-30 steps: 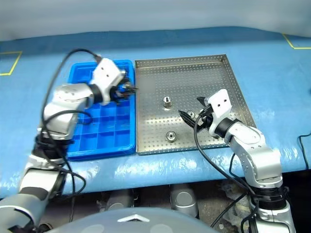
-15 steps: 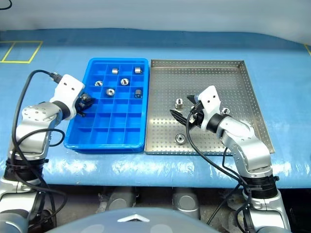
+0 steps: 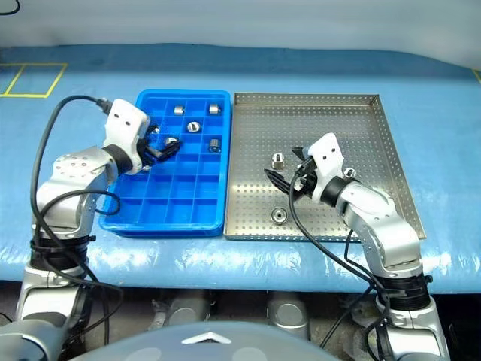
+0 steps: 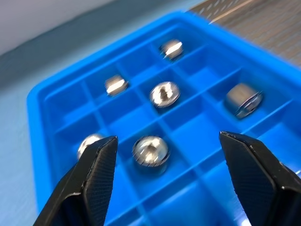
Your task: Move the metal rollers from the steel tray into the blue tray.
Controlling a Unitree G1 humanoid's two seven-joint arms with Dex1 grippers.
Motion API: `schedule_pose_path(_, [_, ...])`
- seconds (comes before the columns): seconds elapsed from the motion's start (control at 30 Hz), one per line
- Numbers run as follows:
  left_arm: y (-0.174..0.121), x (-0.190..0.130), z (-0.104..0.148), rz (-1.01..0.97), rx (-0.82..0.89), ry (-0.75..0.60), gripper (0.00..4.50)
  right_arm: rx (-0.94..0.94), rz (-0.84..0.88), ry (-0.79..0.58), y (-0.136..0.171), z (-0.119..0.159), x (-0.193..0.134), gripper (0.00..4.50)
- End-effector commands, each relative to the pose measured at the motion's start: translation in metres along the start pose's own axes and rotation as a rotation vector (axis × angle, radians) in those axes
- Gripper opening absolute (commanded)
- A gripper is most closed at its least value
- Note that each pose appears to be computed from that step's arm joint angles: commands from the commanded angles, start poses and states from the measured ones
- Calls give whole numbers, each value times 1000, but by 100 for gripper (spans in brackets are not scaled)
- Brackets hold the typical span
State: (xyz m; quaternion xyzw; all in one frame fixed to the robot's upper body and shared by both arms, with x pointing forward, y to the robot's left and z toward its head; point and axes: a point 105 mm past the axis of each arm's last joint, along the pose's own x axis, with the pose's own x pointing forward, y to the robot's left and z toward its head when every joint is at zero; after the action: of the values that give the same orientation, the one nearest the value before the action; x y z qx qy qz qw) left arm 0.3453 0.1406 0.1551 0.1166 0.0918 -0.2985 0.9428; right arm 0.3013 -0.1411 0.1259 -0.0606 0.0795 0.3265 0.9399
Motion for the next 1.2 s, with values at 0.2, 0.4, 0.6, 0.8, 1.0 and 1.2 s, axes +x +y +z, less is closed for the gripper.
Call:
schedule_pose_path(0.2, [-132,23,-10,-622,64,46,379,-56,-213,58,-29,0,-33,450])
schedule_pose_path(0.4, [-145,36,-29,-680,130,130,379,-44,-241,63,-27,-3,-40,450])
schedule_pose_path(0.6, [-155,51,-44,-705,151,189,379,-33,-255,57,-23,-5,-42,450])
schedule_pose_path(0.8, [-166,50,-55,-756,138,223,379,-32,-265,52,-23,-5,-43,450])
schedule_pose_path(1.0, [-165,51,-56,-749,121,219,262,-31,-269,50,-24,-5,-42,450])
schedule_pose_path(1.2, [-163,52,-52,-738,116,197,189,-38,-259,48,-24,-4,-39,450])
